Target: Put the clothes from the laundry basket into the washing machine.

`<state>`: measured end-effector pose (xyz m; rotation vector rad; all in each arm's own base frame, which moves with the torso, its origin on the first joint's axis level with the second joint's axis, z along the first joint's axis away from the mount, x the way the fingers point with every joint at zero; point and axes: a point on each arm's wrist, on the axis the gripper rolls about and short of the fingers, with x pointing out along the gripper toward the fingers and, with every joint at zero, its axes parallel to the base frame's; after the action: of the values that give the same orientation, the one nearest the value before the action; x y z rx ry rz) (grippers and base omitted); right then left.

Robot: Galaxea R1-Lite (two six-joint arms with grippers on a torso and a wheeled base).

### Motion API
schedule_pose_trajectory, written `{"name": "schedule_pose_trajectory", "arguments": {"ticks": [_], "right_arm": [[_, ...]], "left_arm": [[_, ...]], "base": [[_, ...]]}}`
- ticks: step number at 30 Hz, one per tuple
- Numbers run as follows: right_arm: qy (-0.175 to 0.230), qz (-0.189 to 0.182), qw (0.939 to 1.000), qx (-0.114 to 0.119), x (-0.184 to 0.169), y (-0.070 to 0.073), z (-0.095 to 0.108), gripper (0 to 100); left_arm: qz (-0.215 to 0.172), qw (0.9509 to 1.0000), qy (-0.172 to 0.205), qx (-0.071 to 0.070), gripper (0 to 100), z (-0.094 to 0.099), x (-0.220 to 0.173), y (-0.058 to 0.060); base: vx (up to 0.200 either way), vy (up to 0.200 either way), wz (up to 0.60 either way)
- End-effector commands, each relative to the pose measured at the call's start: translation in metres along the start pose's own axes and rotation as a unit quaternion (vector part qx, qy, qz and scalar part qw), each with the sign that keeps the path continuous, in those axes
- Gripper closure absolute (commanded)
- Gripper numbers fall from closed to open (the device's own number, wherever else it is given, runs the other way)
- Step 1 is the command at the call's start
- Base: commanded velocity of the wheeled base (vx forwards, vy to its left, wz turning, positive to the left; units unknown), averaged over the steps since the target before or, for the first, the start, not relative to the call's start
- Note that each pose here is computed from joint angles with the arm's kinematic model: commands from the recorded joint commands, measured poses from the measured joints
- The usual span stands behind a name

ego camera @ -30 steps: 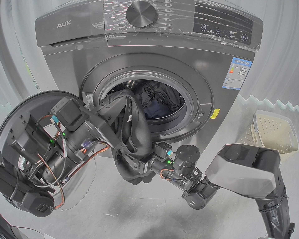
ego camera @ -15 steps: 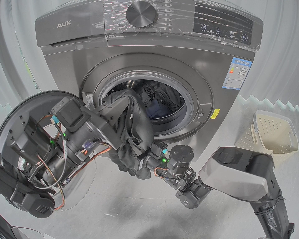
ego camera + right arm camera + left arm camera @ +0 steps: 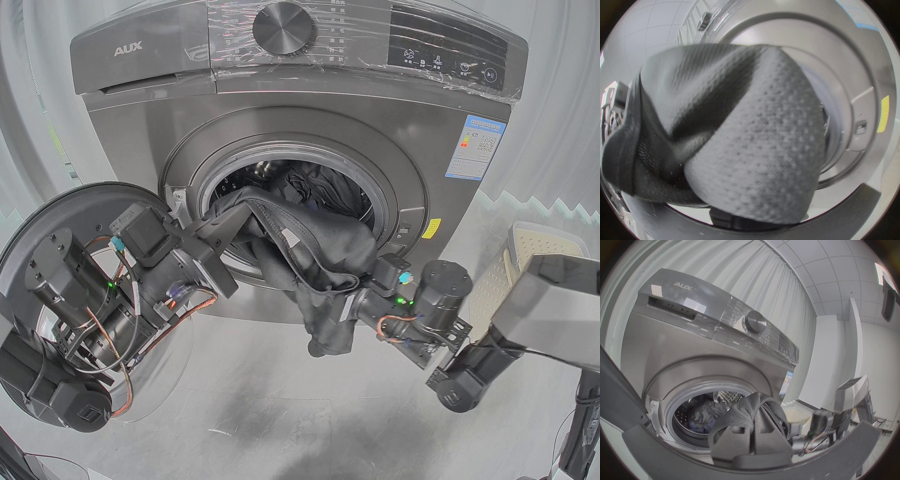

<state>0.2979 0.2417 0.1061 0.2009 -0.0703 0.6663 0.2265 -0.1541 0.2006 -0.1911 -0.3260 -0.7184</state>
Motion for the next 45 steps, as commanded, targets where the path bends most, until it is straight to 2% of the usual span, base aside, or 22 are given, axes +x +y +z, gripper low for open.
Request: {"name": "schedule_pose_trajectory", "arguments": {"ticks": [1, 3, 6, 9, 11, 15, 17, 22, 23, 26, 29, 35, 38, 42, 45], "right_arm": [[-0.019, -0.018, 0.9996, 0.004, -0.051, -0.007, 0.046, 100], [-0.011, -0.019, 0.9997, 0.009, -0.057, -0.007, 0.043, 100], [-0.016, -0.023, 0.9996, 0.011, -0.057, -0.010, 0.046, 100], [-0.027, -0.018, 0.9994, 0.013, -0.056, -0.007, 0.051, 100], [-0.039, -0.009, 0.9991, 0.014, -0.055, -0.002, 0.055, 100], [-0.058, 0.006, 0.9982, 0.016, -0.052, 0.007, 0.062, 100], [-0.065, 0.007, 0.9977, 0.019, -0.051, 0.007, 0.065, 100], [-0.065, 0.007, 0.9977, 0.019, -0.051, 0.007, 0.065, 100], [-0.065, 0.007, 0.9976, 0.019, -0.051, 0.007, 0.065, 100], [-0.066, 0.001, 0.9977, 0.018, -0.051, 0.003, 0.066, 100], [-0.070, -0.007, 0.9974, 0.016, -0.051, -0.002, 0.068, 100], [-0.083, -0.023, 0.9962, 0.012, -0.050, -0.013, 0.076, 100], [-0.089, -0.028, 0.9956, 0.011, -0.050, -0.016, 0.081, 100], [-0.078, -0.020, 0.9966, 0.013, -0.051, -0.011, 0.075, 100], [-0.070, 0.002, 0.9973, 0.019, -0.051, 0.004, 0.070, 100]], "left_arm": [[0.010, 0.9994, 0.032, -0.001, 100, -0.016, -0.003, 0.006], [0.013, 0.9990, 0.042, -0.001, 100, -0.021, -0.004, 0.007], [0.027, 0.9971, 0.072, 0.005, 100, -0.036, -0.009, 0.016], [0.028, 0.9941, 0.105, 0.005, 100, -0.051, -0.015, 0.018], [0.025, 0.9900, 0.139, 0.009, 100, -0.066, -0.021, 0.017], [0.000, 0.9860, 0.166, 0.012, 100, -0.074, -0.032, 0.013], [-0.015, 0.9814, 0.191, 0.014, 100, -0.080, -0.042, 0.009], [-0.014, 0.9794, 0.200, 0.022, 100, -0.085, -0.043, 0.011], [-0.012, 0.9794, 0.200, 0.022, 0, -0.084, -0.043, 0.012], [-0.009, 0.9797, 0.199, 0.017, 0, -0.085, -0.042, 0.013], [-0.014, 0.9765, 0.214, 0.016, 0, -0.089, -0.047, 0.010], [-0.042, 0.9653, 0.258, 0.009, 0, -0.099, -0.065, -0.004], [-0.057, 0.9593, 0.276, 0.018, 0, -0.104, -0.072, -0.006], [-0.060, 0.9616, 0.267, 0.025, 0, -0.104, -0.067, -0.005], [-0.058, 0.9653, 0.253, 0.026, 0, -0.102, -0.060, -0.004]], "base": [[0.000, 0.000, 0.00], [0.000, 0.000, 0.00], [0.000, 0.000, 0.00], [0.000, 0.000, 0.00], [0.000, 0.000, 0.00], [0.000, 0.000, 0.00], [0.000, 0.000, 0.00], [0.000, 0.000, 0.00], [0.000, 0.000, 0.00], [0.000, 0.000, 0.00], [0.000, 0.000, 0.00], [0.000, 0.000, 0.00], [0.000, 0.000, 0.00], [0.000, 0.000, 0.00], [0.000, 0.000, 0.00]]}}
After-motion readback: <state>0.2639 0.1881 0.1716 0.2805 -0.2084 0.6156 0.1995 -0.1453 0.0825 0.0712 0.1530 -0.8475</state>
